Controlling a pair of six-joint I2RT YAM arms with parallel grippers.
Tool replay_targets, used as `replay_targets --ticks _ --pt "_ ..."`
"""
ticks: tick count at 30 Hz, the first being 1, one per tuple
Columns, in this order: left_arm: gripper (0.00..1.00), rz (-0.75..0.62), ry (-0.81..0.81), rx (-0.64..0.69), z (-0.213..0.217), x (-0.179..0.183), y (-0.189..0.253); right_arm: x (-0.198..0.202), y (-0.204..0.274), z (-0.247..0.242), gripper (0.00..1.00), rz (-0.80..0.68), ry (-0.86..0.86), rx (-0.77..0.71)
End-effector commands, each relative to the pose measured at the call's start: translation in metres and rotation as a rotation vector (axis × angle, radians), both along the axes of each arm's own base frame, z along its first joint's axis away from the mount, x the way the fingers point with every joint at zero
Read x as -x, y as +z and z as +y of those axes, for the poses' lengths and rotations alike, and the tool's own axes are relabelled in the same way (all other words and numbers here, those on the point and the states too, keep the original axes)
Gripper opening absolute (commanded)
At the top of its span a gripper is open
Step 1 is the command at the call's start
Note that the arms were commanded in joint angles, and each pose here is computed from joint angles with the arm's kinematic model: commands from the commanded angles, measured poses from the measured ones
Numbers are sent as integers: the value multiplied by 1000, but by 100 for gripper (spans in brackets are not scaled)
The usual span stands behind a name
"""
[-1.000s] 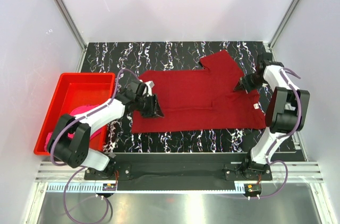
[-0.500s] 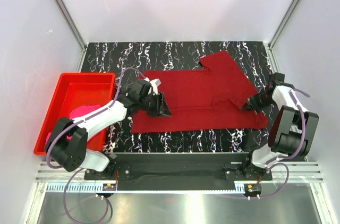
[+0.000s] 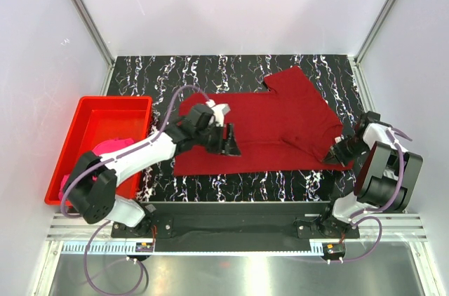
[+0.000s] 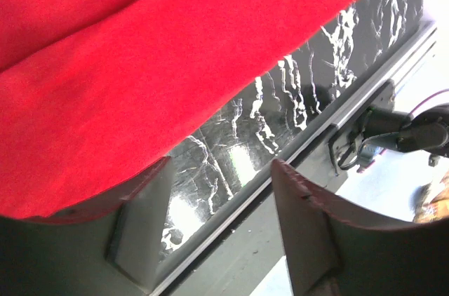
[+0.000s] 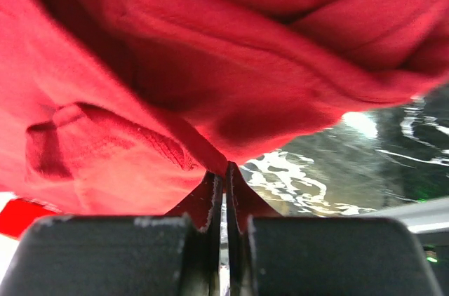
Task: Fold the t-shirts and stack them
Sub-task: Fold the tshirt
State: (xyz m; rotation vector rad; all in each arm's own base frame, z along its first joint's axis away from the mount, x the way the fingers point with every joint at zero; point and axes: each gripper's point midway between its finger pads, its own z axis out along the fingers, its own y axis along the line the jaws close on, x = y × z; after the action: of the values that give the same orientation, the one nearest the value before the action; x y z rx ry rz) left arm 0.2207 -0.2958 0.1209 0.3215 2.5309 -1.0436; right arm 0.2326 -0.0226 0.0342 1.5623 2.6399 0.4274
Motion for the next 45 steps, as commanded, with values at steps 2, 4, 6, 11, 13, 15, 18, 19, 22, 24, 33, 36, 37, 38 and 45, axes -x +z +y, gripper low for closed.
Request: replay_targets --ticks 2,4,6,11,13,15,18,19,22,24,33,36,37,38,45 --pt "65 -228 -107 49 -45 -16 41 6 6 -27 0 36 42 117" --pt "66 -259 -135 44 -66 -20 47 5 6 -34 0 47 32 130" --pt "67 -260 -163 54 -81 -19 48 3 4 -37 0 50 24 120" --pt "73 -321 -197 -5 -114 -30 41 -3 7 -47 0 40 36 143" --pt "74 -342 -221 -66 -126 -32 22 -2 7 -51 3 47 44 161" --pt "74 -370 -242 -86 -143 -36 16 -1 5 -53 7 54 60 174" --pt "73 -375 -256 -80 -164 -44 12 0 3 -59 21 67 59 190" --pt "73 -373 -264 -72 -170 -45 12 -4 6 -61 28 61 61 196" --pt "72 -373 -285 -52 -192 -46 10 -9 17 -67 52 38 89 225" --pt "71 -371 -296 -51 -204 -43 6 -10 21 -65 55 26 102 219" --pt "66 -420 -272 -101 -230 -55 -13 -13 38 -40 58 -71 146 185" --pt "62 -417 -269 -101 -238 -56 -17 -17 45 -36 58 -95 144 174" --pt "61 -418 -269 -100 -239 -57 -17 -17 46 -35 59 -97 145 170" --pt "60 -423 -268 -102 -241 -57 -17 -17 46 -35 59 -96 147 169" --pt "55 -423 -255 -155 -242 -63 -37 -18 45 -30 59 -108 147 145"
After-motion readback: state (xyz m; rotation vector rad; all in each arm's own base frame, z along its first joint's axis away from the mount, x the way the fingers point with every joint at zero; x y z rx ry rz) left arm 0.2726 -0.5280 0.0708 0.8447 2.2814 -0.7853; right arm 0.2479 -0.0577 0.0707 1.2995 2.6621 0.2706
